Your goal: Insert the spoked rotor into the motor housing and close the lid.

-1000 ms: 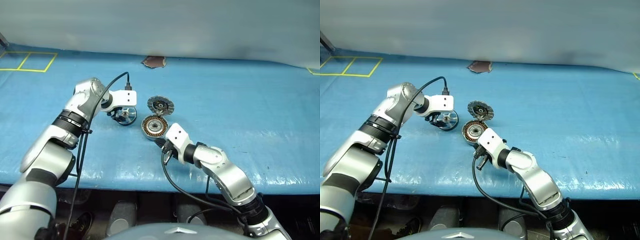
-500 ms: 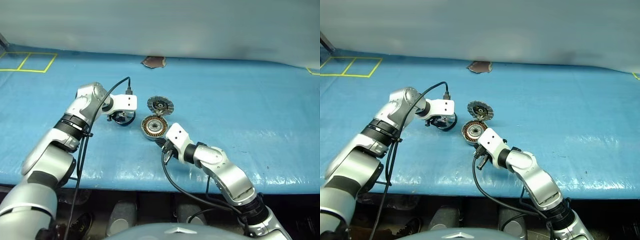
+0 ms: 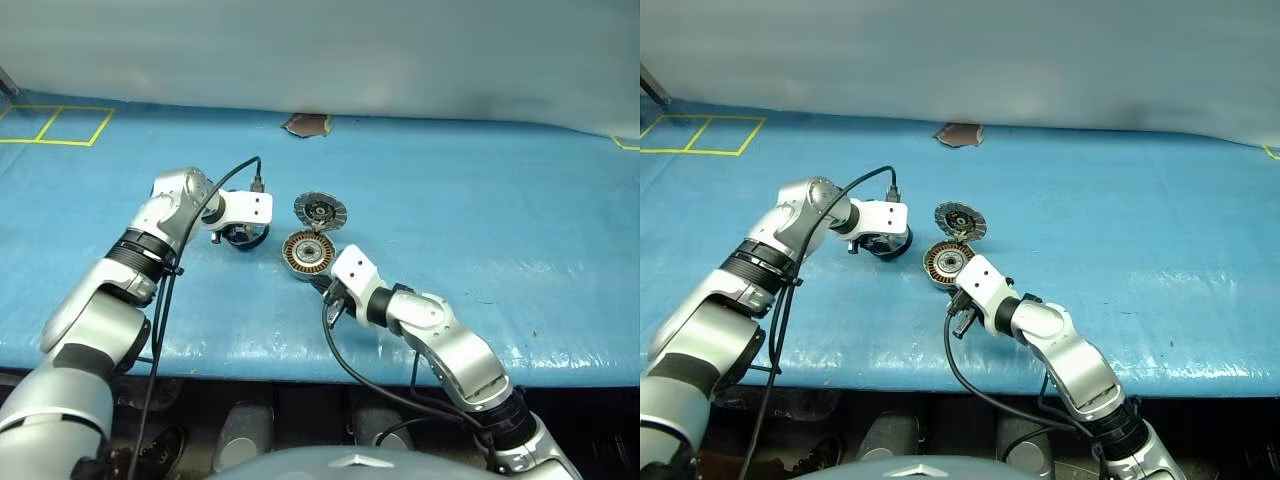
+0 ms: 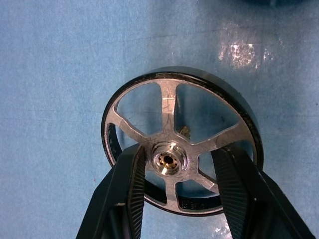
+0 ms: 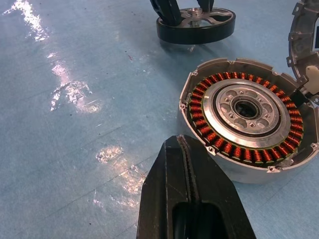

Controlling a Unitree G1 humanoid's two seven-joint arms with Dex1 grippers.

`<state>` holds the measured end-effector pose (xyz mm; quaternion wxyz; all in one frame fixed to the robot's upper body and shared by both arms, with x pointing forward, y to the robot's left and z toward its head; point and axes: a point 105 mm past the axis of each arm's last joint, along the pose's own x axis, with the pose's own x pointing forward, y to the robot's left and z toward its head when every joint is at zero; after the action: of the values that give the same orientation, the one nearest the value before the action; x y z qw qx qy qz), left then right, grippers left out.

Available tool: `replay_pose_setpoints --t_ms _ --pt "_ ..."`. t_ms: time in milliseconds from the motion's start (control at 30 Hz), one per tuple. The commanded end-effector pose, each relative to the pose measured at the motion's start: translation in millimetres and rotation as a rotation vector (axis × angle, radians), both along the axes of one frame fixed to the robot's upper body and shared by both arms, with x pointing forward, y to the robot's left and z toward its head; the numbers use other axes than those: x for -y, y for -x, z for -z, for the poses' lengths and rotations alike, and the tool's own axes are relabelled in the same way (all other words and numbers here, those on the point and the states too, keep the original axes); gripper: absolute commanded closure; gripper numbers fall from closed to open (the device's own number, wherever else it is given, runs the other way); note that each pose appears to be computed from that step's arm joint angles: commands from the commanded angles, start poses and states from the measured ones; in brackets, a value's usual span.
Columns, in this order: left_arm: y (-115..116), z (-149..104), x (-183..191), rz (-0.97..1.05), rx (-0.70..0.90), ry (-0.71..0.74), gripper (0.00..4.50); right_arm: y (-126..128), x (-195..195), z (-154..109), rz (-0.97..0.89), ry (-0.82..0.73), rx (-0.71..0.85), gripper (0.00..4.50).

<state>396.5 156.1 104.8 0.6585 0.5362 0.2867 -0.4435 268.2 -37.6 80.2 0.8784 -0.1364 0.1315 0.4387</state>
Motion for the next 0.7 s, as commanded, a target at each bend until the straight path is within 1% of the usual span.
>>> replay_pose_setpoints --t_ms 33,100,167,233,300,467,533,600,700 --pt "-3.8 -17.4 -1.1 -0.005 0.056 0.088 2.72 0.2 -0.5 -15.2 0.004 -0.035 0.057 4.5" --pt "-1.1 -29.7 2.4 0.04 0.09 0.152 2.72 0.0 2.0 -13.9 0.014 -0.037 0.054 4.5" --pt "4.7 -34.0 3.0 0.071 0.087 0.194 2.72 -0.4 3.8 -12.9 0.019 -0.037 0.054 4.5" --pt "19.7 -33.4 0.4 0.11 0.041 0.264 2.72 -1.9 5.3 -13.6 0.024 -0.04 0.066 4.5" --pt "29.0 -32.4 -4.3 0.124 0.011 0.302 2.72 -2.6 5.3 -14.9 0.026 -0.046 0.077 4.5" --pt "63.2 -33.5 -2.6 0.207 -0.157 0.508 2.72 -2.5 5.3 -18.6 0.025 -0.069 0.104 4.5" --pt "67.4 -37.9 4.5 0.212 -0.191 0.611 2.72 -3.6 7.2 -16.6 0.034 -0.067 0.107 4.5" --pt "66.1 -41.4 10.2 0.211 -0.186 0.674 2.72 -5.3 8.4 -14.8 0.044 -0.063 0.11 4.5" --pt "69.5 -43.2 15.4 0.216 -0.24 0.71 2.72 -6.2 8.8 -14.7 0.05 -0.067 0.115 4.5"
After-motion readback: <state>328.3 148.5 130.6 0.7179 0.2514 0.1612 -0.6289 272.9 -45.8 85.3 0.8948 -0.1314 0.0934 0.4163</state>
